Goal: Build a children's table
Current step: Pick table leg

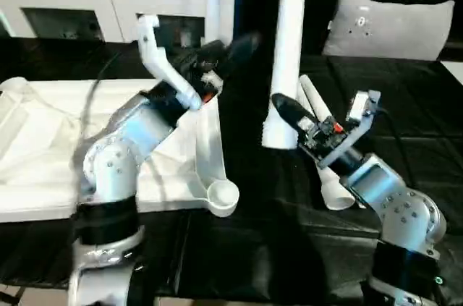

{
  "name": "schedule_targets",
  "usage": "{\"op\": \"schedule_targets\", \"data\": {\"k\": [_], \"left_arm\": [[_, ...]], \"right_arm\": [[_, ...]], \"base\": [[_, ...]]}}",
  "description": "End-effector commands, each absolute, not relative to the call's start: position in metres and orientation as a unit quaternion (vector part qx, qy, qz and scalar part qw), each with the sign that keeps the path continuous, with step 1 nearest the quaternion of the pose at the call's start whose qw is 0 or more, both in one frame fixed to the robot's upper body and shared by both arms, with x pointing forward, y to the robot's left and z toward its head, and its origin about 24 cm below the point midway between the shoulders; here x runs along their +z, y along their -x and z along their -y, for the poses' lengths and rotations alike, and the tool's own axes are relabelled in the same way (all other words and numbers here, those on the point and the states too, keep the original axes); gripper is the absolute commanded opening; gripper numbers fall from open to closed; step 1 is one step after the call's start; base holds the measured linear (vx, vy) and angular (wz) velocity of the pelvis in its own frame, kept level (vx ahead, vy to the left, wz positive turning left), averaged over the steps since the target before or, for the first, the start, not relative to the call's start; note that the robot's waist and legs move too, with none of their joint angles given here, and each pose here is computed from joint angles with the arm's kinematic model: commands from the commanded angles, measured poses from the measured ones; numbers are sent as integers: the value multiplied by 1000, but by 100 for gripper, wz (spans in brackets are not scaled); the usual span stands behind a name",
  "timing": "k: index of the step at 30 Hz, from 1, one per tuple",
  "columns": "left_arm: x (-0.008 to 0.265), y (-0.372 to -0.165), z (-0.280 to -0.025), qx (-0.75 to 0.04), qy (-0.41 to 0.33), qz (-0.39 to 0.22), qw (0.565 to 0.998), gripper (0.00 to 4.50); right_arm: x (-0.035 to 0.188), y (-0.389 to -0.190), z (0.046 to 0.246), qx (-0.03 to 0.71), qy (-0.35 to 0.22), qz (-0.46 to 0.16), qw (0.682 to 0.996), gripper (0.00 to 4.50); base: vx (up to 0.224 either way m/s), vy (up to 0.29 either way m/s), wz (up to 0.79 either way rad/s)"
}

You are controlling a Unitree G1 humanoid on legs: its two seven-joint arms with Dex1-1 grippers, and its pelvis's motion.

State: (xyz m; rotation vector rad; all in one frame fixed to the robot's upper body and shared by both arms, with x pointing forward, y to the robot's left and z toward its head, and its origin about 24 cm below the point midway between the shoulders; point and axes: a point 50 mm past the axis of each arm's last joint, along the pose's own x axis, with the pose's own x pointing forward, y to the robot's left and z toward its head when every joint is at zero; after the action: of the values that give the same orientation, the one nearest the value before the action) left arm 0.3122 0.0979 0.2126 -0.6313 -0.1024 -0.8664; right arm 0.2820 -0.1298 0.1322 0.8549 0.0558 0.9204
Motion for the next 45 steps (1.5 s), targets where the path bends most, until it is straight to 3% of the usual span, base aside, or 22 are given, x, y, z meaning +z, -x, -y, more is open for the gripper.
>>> {"op": "schedule_targets", "data": {"k": [1,11,16,21,23,30,33,36,45], "left_arm": [[216,-312,-93,-426,296,40,854,450],[206,-316,-74,-442,254,-13,860,450],[205,-308,-70,-467,239,-5,851,450],[201,-306,-74,-451,177,21,874,409],[199,-303,-76,-448,122,33,885,386],[200,-296,-74,-444,88,67,889,333],[199,-295,-72,-445,76,74,889,293],[198,-295,-71,-436,69,84,893,284],[197,-292,-71,-433,73,88,894,199]], "right_arm": [[142,-277,128,458,-390,-8,799,193],[143,-268,121,494,-351,-14,795,193],[135,-275,105,467,-239,-26,851,193],[133,-284,101,424,-206,-15,882,193],[127,-288,98,406,-153,-22,901,193],[117,-287,89,403,-85,-17,911,193],[114,-286,87,404,-78,-18,911,193],[110,-286,85,400,-70,-16,914,192],[107,-288,85,398,-60,-15,915,191]], "base": [[0,0,0],[0,0,0],[0,0,0],[0,0,0],[0,0,0],[0,0,0],[0,0,0],[0,0,0],[0,0,0]]}}
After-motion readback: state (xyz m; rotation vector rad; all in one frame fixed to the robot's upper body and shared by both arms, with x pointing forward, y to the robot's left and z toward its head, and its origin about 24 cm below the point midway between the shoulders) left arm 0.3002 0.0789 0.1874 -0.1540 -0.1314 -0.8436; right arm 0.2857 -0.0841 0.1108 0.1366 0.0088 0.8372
